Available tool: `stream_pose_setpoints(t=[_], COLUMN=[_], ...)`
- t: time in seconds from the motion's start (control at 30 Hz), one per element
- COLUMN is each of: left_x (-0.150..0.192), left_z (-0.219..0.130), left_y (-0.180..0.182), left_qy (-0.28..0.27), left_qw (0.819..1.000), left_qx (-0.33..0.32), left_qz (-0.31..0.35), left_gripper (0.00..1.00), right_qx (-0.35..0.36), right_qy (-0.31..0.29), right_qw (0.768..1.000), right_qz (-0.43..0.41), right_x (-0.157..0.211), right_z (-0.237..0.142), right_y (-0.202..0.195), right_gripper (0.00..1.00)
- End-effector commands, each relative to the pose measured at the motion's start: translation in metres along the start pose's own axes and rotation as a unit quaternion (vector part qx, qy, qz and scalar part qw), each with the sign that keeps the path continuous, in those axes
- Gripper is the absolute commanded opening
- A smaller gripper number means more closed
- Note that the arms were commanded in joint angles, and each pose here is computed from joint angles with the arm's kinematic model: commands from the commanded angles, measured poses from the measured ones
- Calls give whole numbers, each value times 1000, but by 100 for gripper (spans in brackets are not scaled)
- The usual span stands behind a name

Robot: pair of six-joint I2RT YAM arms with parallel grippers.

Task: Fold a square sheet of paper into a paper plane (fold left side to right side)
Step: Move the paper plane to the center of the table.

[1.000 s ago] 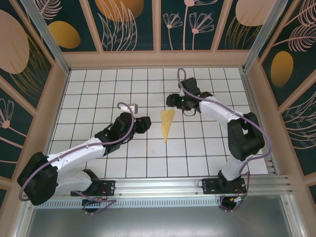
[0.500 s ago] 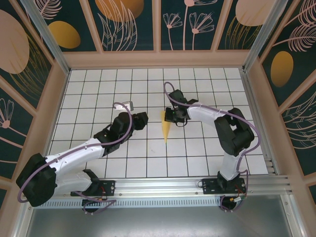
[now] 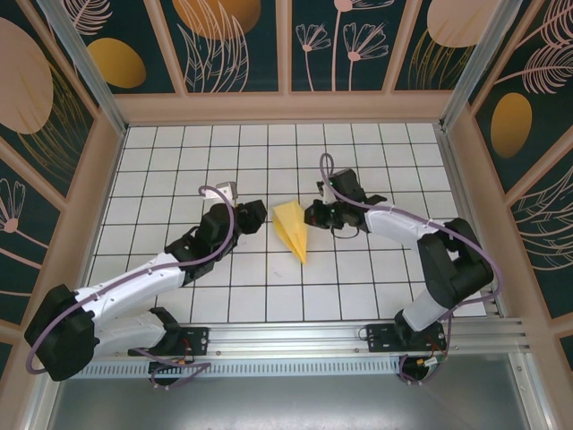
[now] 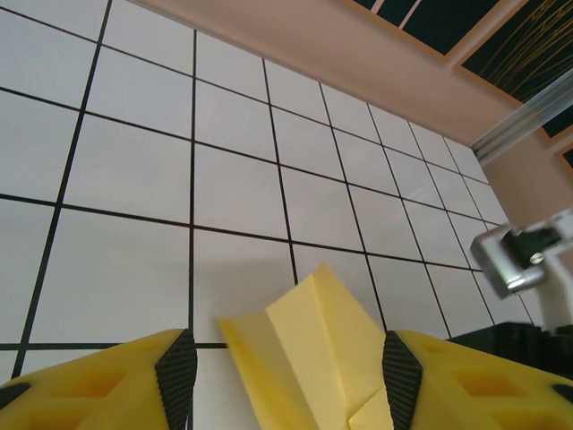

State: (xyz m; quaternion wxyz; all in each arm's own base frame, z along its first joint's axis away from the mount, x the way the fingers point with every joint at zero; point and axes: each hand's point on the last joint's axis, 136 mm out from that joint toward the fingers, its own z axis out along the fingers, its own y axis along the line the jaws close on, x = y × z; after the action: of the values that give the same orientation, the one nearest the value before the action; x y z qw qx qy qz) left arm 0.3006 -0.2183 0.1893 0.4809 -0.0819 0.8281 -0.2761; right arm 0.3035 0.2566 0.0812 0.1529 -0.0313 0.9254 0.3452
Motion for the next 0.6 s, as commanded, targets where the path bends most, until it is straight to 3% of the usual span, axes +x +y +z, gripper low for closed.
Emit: stream_pose_setpoints(t=[0.0, 0.03, 0.13, 0.3, 0.43, 0.57], left_x=[1, 2, 2, 1, -2, -4], left_z=[-1, -1, 0, -1, -4, -9], left_y=[9, 9, 7, 5, 5, 7], left_qy=[-3, -2, 0, -1, -6, -21], left_qw=[1000, 1000, 1000, 1000, 1000, 1000], left_qx=[-15, -14, -12, -9, -3, 4], left_qz=[1, 1, 2, 7, 8, 1], left_gripper=[61, 61, 62, 66, 75, 88], right_qx=[-8, 10, 64, 139, 187, 180], right_qy=[14, 13, 3, -24, -26, 10], right_qw=[1000, 999, 997, 990, 982, 982], right_qz=[25, 32, 30, 12, -25, -57], right_x=[9, 9, 5, -8, -3, 25], right_z=[7, 5, -4, -38, -55, -39], right_y=[-29, -41, -63, -63, -47, -21], right_gripper=[0, 0, 17, 44, 48, 48])
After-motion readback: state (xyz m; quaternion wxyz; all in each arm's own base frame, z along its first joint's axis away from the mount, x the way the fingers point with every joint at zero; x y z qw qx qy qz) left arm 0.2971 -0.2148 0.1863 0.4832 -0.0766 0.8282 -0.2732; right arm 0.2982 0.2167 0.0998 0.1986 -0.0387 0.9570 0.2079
